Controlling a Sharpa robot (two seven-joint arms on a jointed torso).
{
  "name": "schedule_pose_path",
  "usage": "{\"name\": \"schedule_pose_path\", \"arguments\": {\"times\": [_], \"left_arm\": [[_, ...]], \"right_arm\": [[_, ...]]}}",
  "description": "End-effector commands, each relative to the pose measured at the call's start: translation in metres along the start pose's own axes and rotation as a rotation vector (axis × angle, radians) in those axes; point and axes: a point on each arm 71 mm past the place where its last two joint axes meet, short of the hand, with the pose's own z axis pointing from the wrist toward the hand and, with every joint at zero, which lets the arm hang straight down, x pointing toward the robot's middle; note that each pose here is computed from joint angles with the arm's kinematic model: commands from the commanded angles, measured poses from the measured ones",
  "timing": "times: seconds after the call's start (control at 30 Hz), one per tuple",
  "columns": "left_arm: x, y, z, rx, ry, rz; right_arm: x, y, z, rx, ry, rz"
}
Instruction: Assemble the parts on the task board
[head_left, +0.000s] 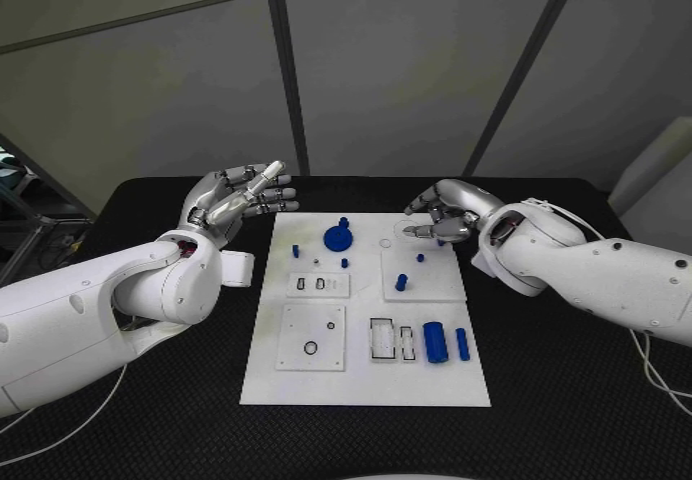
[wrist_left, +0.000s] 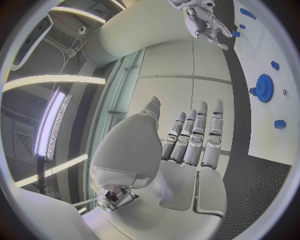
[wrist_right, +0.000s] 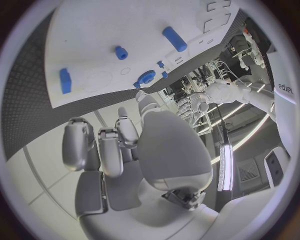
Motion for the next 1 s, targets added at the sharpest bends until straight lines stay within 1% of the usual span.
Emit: {"name": "schedule_pose_path", "arguments": {"times": [0.03, 0.3, 0.57, 0.77, 1.0], "left_arm": [[0.002, -0.0016, 0.0009, 0.012, 0.013, -0.001], [0.0035, -0.0004, 0.0024, 0.012, 0.016, -0.003], [0.0036, 0.0007, 0.0037, 0.011, 0.016, -0.003], [0.0042, 0.0012, 0.0038, 0.008, 0.017, -0.004], [0.0034, 0.0012, 0.0037, 0.008, 0.015, -0.003]], "right_arm": [[-0.006, -0.01, -0.007, -0.033, 0.023, 0.126], [-0.014, -0.036, -0.011, 0.006, 0.013, 0.083], [-0.014, -0.048, -0.008, 0.041, 0.017, 0.051], [-0.008, -0.054, -0.008, 0.073, 0.044, 0.035], [-0.001, -0.059, -0.011, 0.092, 0.072, 0.019]]}}
